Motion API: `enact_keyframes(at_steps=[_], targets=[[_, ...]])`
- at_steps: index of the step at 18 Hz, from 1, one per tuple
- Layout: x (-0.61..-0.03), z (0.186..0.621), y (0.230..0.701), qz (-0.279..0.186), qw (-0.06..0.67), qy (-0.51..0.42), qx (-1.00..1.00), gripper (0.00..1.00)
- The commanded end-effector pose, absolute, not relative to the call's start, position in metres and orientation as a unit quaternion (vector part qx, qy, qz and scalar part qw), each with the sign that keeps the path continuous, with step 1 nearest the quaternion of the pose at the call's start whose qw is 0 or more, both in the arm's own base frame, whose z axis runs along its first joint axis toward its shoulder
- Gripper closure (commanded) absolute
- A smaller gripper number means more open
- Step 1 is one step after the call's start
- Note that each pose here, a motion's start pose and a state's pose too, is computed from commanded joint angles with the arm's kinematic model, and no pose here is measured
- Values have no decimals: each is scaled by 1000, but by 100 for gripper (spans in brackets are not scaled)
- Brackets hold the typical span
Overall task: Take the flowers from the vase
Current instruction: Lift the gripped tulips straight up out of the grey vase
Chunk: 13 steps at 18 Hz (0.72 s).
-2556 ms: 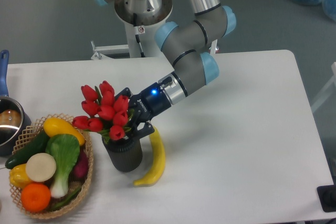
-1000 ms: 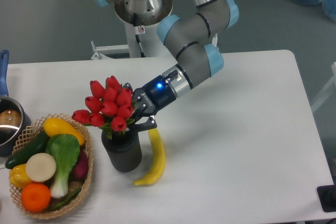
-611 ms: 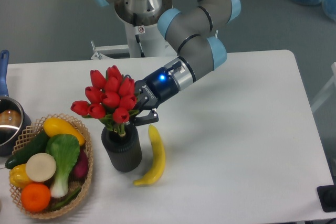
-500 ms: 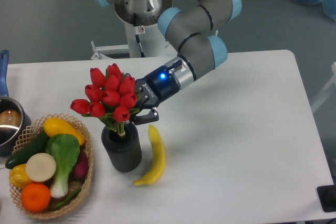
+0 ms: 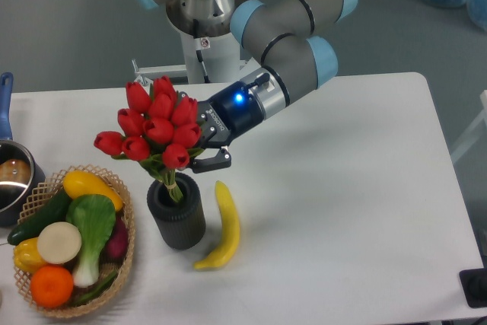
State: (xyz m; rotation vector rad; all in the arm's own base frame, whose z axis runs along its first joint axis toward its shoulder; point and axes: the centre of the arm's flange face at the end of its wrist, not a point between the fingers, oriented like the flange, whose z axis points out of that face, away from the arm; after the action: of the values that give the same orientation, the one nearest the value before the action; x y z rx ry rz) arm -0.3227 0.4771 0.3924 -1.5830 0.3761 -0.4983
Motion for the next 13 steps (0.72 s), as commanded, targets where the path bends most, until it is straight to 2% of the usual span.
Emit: enact_keyframes(at_steps=[13], targets=[[-317, 429, 475, -228, 669, 163, -688, 55]])
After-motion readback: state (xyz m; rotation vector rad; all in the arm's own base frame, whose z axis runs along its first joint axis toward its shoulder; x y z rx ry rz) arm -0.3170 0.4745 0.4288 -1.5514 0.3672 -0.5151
